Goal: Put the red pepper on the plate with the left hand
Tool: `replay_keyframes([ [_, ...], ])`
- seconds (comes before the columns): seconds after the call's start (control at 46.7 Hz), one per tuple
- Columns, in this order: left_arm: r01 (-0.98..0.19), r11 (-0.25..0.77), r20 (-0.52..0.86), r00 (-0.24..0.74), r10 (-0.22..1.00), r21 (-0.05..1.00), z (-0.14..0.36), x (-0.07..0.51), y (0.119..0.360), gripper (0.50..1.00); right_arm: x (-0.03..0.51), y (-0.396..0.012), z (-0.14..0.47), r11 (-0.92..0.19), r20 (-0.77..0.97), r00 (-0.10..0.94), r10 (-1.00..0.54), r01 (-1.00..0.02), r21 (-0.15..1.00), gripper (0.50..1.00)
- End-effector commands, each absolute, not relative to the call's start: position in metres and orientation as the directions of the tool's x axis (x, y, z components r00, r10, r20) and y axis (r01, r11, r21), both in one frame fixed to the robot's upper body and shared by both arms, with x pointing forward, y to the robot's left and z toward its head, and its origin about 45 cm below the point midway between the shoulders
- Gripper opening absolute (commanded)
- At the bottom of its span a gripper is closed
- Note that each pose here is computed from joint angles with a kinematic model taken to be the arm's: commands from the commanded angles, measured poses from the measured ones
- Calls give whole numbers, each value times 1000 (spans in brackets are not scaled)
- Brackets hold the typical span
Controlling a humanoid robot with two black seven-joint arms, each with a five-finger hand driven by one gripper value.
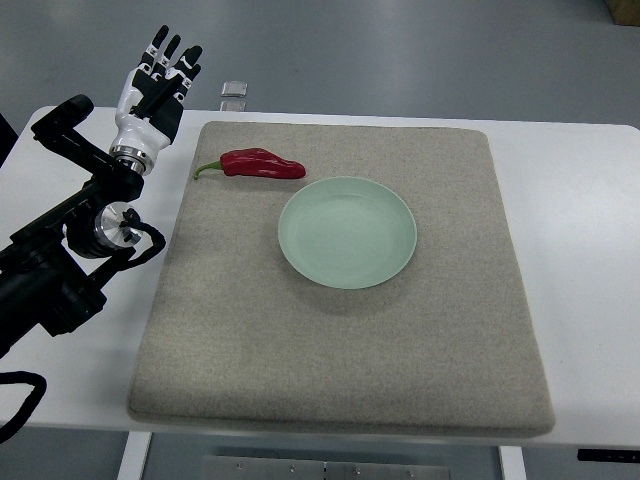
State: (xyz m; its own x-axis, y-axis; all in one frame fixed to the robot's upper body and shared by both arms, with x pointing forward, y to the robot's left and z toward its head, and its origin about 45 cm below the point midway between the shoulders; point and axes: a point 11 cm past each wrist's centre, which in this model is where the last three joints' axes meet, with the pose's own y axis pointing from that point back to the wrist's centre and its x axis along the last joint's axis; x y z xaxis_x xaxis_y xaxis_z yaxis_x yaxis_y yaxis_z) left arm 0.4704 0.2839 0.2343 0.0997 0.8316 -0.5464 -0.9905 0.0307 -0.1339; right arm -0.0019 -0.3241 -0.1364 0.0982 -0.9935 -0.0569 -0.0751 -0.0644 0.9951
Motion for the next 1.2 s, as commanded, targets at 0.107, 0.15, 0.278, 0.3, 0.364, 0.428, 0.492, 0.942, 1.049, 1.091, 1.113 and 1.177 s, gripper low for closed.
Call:
replay_keyframes([
  [0.107, -991, 37, -542, 102, 834, -128, 233, 470, 283, 990, -2, -324, -136, -65, -57, 98, -994, -75, 995, 932],
  [0.15, -992, 40, -536, 100, 838, -123, 231, 470, 282, 990, -2, -324, -136, -65, -57, 98, -994, -75, 995, 932],
  [0.278, -993, 62, -504, 105, 858, -101, 226, 469, 277, 988, -2, -324, -136, -65, -57, 98, -994, -75, 995, 932],
  [0.3, -992, 69, -496, 111, 861, -103, 227, 470, 276, 988, -2, -324, -136, -65, -57, 98, -994, -75, 995, 932],
  [0.364, -991, 81, -460, 123, 880, -109, 231, 472, 278, 988, -2, -325, -136, -63, -56, 98, -994, -75, 995, 932],
  [0.428, -989, 89, -420, 130, 898, -115, 234, 473, 280, 988, -2, -324, -136, -65, -57, 98, -994, -75, 995, 932],
  [0.492, -989, 91, -380, 130, 916, -118, 237, 474, 280, 990, -2, -325, -136, -63, -56, 98, -994, -75, 995, 932],
  [0.942, -940, 307, 161, 283, 945, -150, 246, 471, 257, 954, -2, -325, -136, -63, -56, 98, -994, -75, 995, 932],
  [1.049, -917, 372, 317, 313, 895, -145, 253, 472, 254, 941, -2, -325, -136, -63, -56, 98, -994, -75, 995, 932],
  [1.091, -910, 391, 377, 316, 871, -140, 257, 473, 257, 941, -2, -324, -136, -65, -57, 98, -994, -75, 995, 932],
  [1.113, -907, 399, 406, 316, 858, -136, 258, 473, 258, 939, -2, -325, -136, -63, -56, 98, -994, -75, 995, 932],
  [1.177, -902, 415, 480, 316, 818, -115, 259, 474, 263, 932, -2, -325, -136, -63, -56, 98, -994, -75, 995, 932],
])
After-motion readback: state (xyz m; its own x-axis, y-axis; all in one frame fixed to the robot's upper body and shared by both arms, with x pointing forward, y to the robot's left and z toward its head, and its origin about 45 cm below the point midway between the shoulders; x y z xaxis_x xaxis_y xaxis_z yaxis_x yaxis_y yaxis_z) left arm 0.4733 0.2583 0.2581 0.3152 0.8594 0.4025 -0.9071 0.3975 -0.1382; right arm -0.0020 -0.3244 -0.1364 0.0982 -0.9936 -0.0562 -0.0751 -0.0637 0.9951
